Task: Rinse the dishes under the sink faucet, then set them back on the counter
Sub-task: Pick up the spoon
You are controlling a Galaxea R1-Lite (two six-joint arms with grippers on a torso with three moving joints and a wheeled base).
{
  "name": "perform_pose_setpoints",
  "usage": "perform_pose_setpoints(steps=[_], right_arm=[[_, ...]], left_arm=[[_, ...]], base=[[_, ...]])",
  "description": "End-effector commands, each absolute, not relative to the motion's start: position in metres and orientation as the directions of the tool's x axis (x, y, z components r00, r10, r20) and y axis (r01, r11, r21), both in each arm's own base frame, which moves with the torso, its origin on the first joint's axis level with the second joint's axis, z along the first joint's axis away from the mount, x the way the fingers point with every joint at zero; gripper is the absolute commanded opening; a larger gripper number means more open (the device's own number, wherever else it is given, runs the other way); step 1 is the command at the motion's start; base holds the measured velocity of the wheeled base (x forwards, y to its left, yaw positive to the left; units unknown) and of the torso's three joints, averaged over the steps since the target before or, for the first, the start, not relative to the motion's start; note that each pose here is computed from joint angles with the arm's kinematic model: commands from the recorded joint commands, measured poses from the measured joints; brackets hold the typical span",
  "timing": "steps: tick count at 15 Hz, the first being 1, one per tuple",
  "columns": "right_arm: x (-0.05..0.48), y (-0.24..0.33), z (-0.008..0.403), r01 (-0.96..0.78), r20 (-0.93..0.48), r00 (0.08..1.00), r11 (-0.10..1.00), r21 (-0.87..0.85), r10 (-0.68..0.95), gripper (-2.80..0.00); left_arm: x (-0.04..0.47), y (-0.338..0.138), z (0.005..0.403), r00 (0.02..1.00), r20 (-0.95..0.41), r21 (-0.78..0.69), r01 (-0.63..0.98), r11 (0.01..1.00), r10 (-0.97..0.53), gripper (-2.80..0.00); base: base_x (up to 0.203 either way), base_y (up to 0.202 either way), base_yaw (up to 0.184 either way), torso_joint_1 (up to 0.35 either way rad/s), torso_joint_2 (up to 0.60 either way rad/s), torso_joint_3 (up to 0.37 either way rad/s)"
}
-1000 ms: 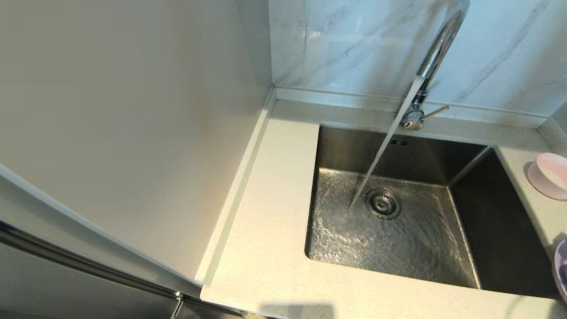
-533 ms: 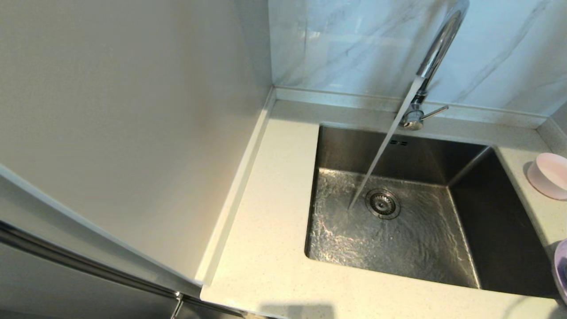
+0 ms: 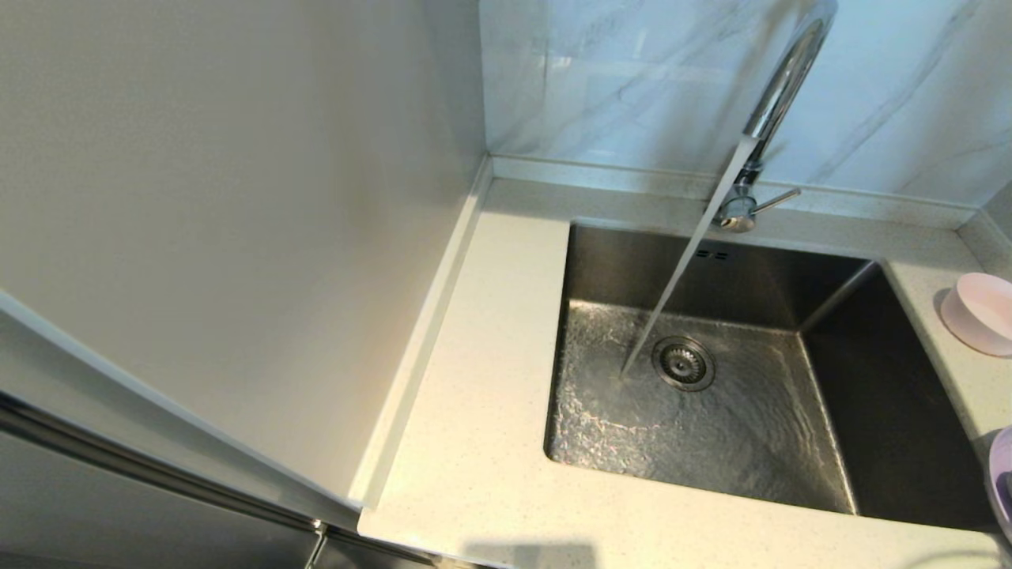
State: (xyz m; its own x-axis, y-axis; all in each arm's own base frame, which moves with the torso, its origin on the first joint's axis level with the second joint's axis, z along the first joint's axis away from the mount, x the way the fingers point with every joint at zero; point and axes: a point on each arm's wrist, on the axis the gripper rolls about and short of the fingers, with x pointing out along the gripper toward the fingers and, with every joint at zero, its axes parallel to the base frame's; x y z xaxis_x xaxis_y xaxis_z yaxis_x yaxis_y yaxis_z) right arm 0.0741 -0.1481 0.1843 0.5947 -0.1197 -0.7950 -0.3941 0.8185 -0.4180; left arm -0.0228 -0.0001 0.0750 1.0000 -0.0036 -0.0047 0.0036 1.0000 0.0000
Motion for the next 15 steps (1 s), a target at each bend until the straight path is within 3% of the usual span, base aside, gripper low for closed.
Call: perform_pose_setpoints(steps=[1, 15], right_arm=[[0.080, -0.159, 0.187, -0.357, -0.768, 0.618, 0.812, -0.462, -0.165, 0.00], [0.104, -0.179, 0.161, -0.411, -0.854, 0.511, 0.845, -0.341, -0.095, 0.00]], left_arm=[[-0.023, 0.000, 0.075, 1.000, -0.005, 0.000, 0.003, 1.000, -0.003, -2.80], [-0.023, 0.000, 0.075, 1.000, -0.005, 0.000, 0.004, 1.000, -0.004, -2.80]], base=[[0.000, 0.000, 0.000, 0.000, 0.00, 0.000], [0.000, 0.000, 0.000, 0.000, 0.00, 0.000]])
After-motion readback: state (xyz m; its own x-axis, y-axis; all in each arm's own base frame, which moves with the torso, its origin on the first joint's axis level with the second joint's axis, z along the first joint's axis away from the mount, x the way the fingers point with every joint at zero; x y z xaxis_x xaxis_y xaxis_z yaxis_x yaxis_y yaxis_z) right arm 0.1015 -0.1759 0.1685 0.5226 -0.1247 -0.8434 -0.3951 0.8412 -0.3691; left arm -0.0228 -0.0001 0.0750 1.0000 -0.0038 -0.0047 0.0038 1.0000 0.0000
